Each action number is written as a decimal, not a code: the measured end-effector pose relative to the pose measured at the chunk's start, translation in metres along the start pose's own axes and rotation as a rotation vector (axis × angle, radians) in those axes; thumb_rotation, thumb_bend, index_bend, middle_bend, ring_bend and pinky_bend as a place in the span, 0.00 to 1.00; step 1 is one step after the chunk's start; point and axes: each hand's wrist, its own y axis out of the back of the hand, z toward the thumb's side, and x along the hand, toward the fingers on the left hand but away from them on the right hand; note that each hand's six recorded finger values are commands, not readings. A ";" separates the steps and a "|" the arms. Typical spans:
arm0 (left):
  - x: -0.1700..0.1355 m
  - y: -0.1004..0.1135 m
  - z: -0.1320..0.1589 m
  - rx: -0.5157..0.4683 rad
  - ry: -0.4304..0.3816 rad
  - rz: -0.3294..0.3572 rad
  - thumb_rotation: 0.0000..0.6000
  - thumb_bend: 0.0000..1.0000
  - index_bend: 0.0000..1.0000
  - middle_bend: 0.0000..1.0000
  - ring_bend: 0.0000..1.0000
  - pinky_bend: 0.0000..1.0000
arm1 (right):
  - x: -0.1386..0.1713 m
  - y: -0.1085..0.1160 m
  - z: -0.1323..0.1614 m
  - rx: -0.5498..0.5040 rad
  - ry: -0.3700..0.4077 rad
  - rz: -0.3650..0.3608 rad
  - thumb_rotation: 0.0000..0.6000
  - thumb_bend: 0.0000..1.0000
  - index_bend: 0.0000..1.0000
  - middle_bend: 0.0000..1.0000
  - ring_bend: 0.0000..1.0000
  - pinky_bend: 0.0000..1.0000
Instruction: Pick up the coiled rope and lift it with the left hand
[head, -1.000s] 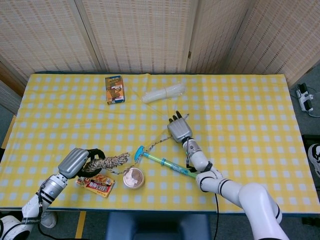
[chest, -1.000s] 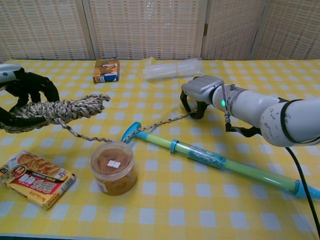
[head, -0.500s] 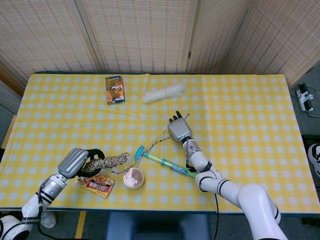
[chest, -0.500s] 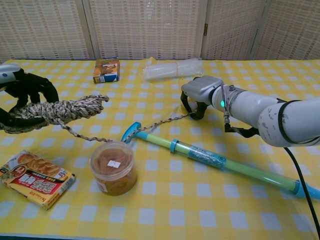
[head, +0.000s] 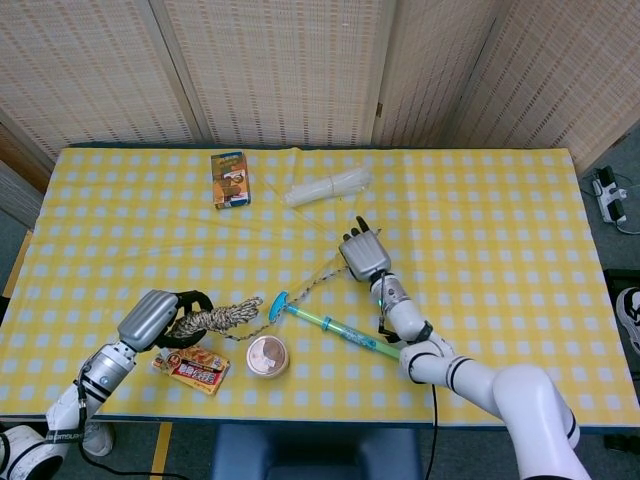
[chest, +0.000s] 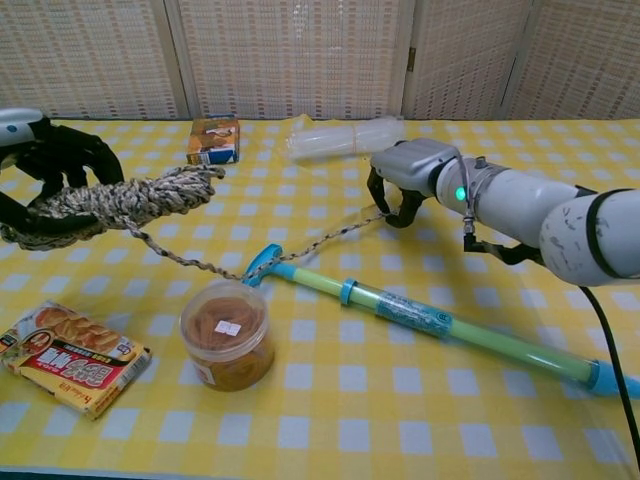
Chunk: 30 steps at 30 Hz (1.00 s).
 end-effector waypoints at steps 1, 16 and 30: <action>0.001 0.001 0.002 -0.004 -0.006 0.002 1.00 0.70 0.62 0.63 0.64 0.74 | 0.002 0.003 -0.002 -0.012 0.001 -0.012 1.00 0.46 0.65 0.37 0.24 0.05; 0.033 0.001 0.069 0.009 -0.178 0.005 1.00 0.70 0.62 0.63 0.65 0.74 | 0.059 0.059 -0.015 -0.302 0.048 -0.161 1.00 0.50 0.69 0.44 0.35 0.04; 0.077 -0.028 0.112 0.203 -0.140 -0.077 1.00 0.70 0.61 0.63 0.65 0.74 | 0.087 0.118 0.026 -0.587 0.104 -0.213 1.00 0.53 0.69 0.49 0.40 0.10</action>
